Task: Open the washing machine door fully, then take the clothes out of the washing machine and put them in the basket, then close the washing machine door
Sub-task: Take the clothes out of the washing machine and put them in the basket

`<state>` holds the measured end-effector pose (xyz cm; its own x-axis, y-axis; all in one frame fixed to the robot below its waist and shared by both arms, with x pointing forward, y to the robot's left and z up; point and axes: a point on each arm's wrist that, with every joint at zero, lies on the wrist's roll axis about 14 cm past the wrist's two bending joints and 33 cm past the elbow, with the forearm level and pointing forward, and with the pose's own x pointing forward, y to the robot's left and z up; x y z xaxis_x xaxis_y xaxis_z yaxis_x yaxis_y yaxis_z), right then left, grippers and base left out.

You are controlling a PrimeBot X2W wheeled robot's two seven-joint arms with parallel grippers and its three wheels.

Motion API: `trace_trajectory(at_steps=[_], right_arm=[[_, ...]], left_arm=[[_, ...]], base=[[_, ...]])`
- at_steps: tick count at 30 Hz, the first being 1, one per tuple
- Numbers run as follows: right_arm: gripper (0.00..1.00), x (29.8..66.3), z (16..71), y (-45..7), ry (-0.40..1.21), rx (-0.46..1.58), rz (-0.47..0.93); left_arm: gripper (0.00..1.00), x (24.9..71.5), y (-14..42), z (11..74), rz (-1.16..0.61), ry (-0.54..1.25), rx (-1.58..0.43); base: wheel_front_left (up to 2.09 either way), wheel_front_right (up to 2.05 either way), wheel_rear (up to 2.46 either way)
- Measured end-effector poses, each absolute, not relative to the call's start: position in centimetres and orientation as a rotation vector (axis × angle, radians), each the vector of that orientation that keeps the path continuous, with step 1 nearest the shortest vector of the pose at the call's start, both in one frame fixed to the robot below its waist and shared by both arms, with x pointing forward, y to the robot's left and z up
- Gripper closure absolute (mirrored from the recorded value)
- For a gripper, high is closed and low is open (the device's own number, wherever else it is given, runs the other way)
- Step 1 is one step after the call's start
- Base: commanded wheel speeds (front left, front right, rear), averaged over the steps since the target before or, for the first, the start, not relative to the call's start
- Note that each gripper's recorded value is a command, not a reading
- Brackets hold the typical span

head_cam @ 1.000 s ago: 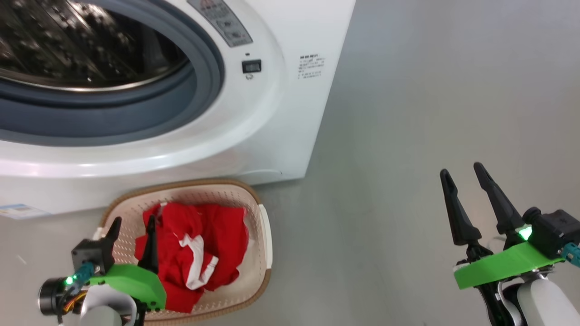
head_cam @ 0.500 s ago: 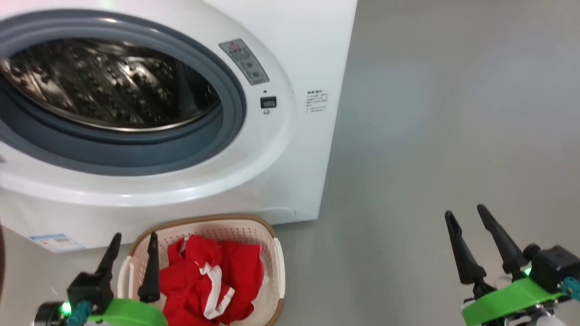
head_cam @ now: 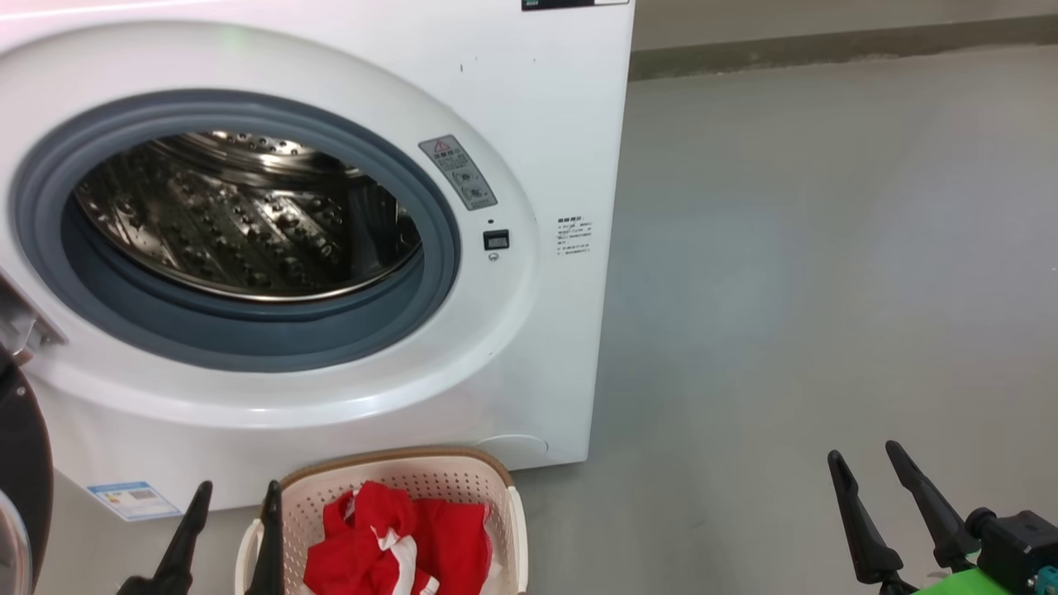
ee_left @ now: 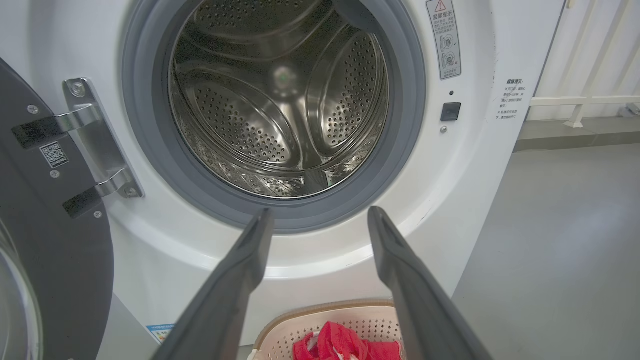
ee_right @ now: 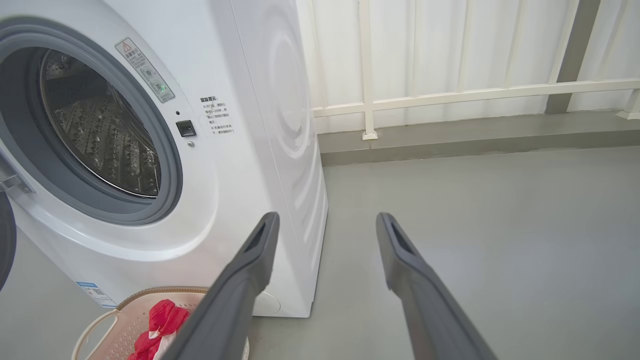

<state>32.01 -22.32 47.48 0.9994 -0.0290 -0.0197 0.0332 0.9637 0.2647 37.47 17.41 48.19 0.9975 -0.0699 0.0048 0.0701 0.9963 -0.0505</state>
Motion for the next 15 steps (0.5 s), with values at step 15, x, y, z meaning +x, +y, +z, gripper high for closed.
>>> trace_trajectory(at_steps=[15], right_arm=[[0.0, 30.3, 47.9, -23.4, -0.008, 0.267, -0.065]], left_arm=[[0.0, 35.0, 17.9, 50.0, -0.067, -0.061, -0.048]], base=[[0.0, 0.0, 0.0]])
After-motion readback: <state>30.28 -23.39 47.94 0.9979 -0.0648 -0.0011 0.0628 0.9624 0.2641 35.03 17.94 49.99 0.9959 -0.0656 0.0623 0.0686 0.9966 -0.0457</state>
